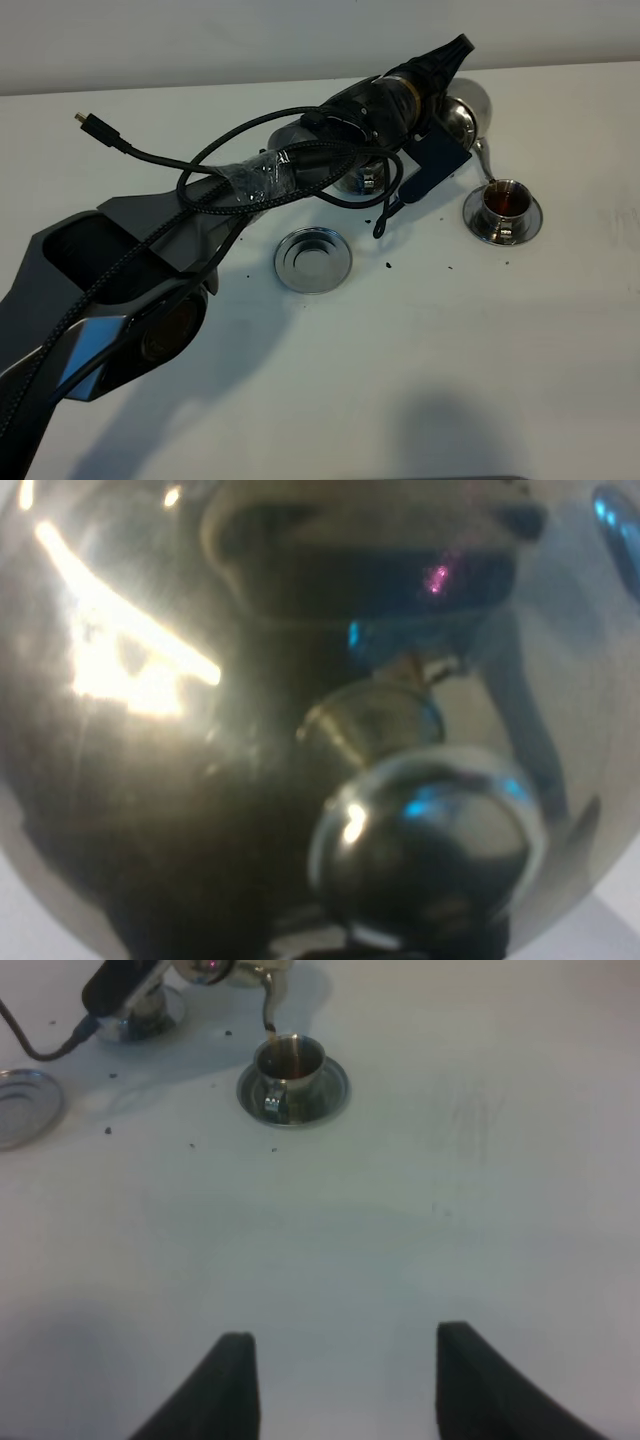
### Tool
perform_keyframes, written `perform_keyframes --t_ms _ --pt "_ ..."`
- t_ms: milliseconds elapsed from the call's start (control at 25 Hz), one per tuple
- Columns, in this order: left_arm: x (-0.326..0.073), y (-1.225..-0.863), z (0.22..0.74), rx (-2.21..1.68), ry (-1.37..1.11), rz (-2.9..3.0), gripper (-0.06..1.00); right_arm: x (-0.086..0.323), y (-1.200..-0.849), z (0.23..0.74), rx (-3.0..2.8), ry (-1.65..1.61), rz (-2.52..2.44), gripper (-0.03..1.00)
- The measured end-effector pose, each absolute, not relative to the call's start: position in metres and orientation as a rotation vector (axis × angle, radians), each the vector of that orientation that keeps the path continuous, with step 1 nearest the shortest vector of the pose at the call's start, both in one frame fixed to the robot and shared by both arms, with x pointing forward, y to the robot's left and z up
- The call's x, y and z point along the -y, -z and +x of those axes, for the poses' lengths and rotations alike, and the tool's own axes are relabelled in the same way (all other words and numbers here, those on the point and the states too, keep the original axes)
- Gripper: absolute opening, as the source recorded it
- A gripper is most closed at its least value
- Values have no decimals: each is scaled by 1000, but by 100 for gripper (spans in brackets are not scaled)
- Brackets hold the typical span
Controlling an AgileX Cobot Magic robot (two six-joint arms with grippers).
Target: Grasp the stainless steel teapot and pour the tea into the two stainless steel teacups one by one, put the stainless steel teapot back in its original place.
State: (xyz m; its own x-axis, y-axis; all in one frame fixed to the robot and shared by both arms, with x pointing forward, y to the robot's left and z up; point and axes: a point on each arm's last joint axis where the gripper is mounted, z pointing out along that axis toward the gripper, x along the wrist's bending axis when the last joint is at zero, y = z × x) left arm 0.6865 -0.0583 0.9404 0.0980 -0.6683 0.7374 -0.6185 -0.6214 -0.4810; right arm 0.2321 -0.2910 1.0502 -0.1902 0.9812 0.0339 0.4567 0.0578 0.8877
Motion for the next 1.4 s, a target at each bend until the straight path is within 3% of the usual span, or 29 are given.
perform_keyframes --t_ms 560,800,1080,1400 --pt "56 -935 685 -1120 1567 -2589 22 291 -1050 232 -1717 -1078 1447 40" --pt "53 -941 679 -710 1468 -2967 22 291 -1050 232 -1717 -1078 1447 40" --pt "32 -971 660 -113 1066 -3202 22 291 -1050 232 -1717 -1078 1447 40" --pt "27 -968 633 318 505 -3334 22 291 -1050 232 -1717 -1078 1447 40"
